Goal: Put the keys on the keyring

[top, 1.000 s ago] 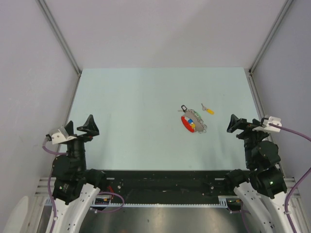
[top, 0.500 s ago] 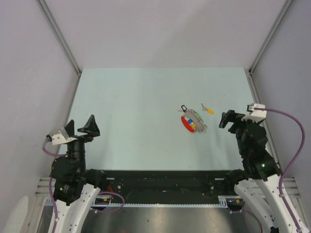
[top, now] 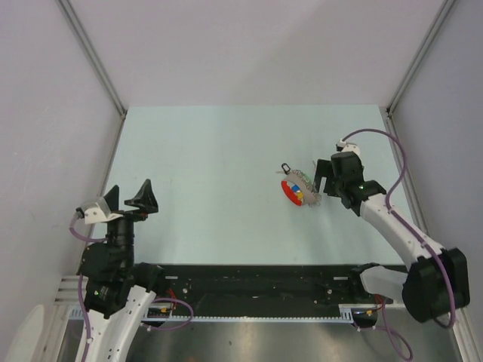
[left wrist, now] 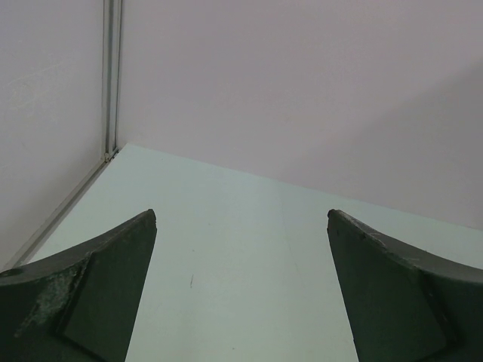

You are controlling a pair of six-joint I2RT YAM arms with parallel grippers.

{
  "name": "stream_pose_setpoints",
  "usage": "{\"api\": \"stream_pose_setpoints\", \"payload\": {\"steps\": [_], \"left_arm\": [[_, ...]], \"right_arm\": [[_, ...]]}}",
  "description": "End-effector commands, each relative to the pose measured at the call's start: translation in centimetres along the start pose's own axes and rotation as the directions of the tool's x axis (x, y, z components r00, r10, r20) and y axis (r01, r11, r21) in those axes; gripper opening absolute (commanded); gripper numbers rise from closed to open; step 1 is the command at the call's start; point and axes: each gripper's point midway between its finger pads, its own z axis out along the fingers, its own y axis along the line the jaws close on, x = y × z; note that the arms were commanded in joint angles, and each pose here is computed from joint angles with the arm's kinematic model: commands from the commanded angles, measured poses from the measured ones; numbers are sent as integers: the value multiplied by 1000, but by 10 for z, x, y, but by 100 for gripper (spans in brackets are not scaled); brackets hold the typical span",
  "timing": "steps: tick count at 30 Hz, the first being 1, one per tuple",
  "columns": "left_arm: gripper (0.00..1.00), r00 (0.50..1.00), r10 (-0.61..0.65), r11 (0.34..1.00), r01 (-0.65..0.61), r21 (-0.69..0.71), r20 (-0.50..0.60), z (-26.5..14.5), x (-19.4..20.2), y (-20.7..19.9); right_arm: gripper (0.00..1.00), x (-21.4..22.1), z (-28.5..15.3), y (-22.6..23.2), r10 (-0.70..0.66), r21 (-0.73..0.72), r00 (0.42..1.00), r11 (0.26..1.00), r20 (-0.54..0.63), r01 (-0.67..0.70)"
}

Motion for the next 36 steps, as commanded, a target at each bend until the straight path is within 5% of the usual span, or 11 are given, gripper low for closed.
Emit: {"api": "stream_pose_setpoints", "payload": {"steps": [1, 8, 24, 32, 36], "left_arm": [[100, 999, 9, 1000, -10, 16, 33, 0, -7, -2], [100, 999, 4, 1000, -5, 17, 43, -2, -9, -2], [100, 999, 8, 1000, -9, 21, 41, -2, -8, -2], [100, 999, 10, 1000, -11, 21, 39, -1, -7, -2], [100, 999, 13, 1000, -14, 21, 35, -1, -5, -2]], "right_arm": [[87, -9, 23, 15, 51, -41, 998, 998, -25, -52], [58, 7, 69, 23, 68, -62, 993, 995, -99, -74], [33, 20, 129, 28, 99, -45, 988, 994, -118, -105], [0, 11, 125, 23, 81, -45, 992, 995, -96, -85], [0, -25, 98, 28, 52, -89, 999, 995, 7, -51]]}}
